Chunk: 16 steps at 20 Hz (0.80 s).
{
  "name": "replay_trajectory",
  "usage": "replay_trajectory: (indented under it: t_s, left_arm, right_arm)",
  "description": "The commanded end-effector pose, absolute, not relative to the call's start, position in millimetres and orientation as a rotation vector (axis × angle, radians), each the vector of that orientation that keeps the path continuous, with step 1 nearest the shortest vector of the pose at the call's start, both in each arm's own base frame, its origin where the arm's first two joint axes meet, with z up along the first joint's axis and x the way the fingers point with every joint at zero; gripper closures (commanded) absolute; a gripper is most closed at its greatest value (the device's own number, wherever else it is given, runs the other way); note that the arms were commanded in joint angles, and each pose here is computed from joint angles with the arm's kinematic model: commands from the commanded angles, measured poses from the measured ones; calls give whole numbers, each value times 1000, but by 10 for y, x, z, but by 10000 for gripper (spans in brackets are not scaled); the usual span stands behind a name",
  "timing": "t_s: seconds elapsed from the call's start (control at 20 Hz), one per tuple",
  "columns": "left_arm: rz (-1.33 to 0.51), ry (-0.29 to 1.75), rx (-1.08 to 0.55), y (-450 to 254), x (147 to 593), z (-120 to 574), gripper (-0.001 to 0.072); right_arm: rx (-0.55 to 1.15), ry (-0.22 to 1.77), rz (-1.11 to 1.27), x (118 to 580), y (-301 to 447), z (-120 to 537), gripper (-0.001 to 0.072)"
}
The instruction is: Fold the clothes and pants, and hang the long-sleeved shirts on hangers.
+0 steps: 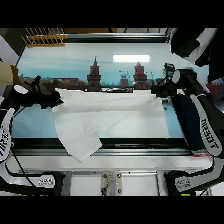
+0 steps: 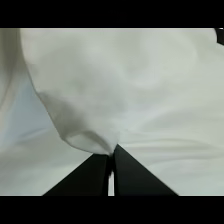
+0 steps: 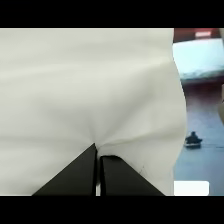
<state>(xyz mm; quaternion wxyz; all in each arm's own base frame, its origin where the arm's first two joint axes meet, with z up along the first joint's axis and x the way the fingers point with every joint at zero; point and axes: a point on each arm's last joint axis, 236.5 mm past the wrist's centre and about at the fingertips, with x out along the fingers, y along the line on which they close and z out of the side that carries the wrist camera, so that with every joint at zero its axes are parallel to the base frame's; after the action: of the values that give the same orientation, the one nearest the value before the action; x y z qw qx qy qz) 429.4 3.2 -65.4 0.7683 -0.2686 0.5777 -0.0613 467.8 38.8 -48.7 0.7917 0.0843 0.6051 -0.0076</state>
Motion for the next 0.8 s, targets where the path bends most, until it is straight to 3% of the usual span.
replay_trajectory:
  t_s: [0.0, 0.15, 0.2, 0.25, 0.3, 0.5, 0.65, 0.75]
  left_arm:
    - [-126, 1297, -600, 1, 4121, -817, 701]
    - [-125, 1289, -597, 8, 4131, -785, 701]
    - [-122, 1268, -591, 22, 4158, -721, 683]
    - [-117, 1231, -580, 48, 4204, -617, 458]
    - [-110, 1186, -568, 89, 4243, -468, 264]
    - [-82, 1097, -572, 182, 4047, -23, 264]
    - [-99, 1174, -606, -20, 3530, -117, 264]
    - [-115, 1208, -612, -162, 3244, -183, 264]
  right_arm:
    - [185, 1374, -22, 4454, 475, -700, 700]
    - [198, 1407, -32, 4366, 478, -700, 683]
    - [203, 1402, -29, 4358, 486, -648, 513]
    - [206, 1382, -25, 4362, 485, -539, 224]
    - [190, 1359, -9, 4352, 479, -398, 135]
    - [72, 1351, 24, 3917, 255, 111, 135]
    - [184, 1398, -95, 3252, -120, -12, 135]
    - [367, 1468, -224, 2657, -289, -312, 134]
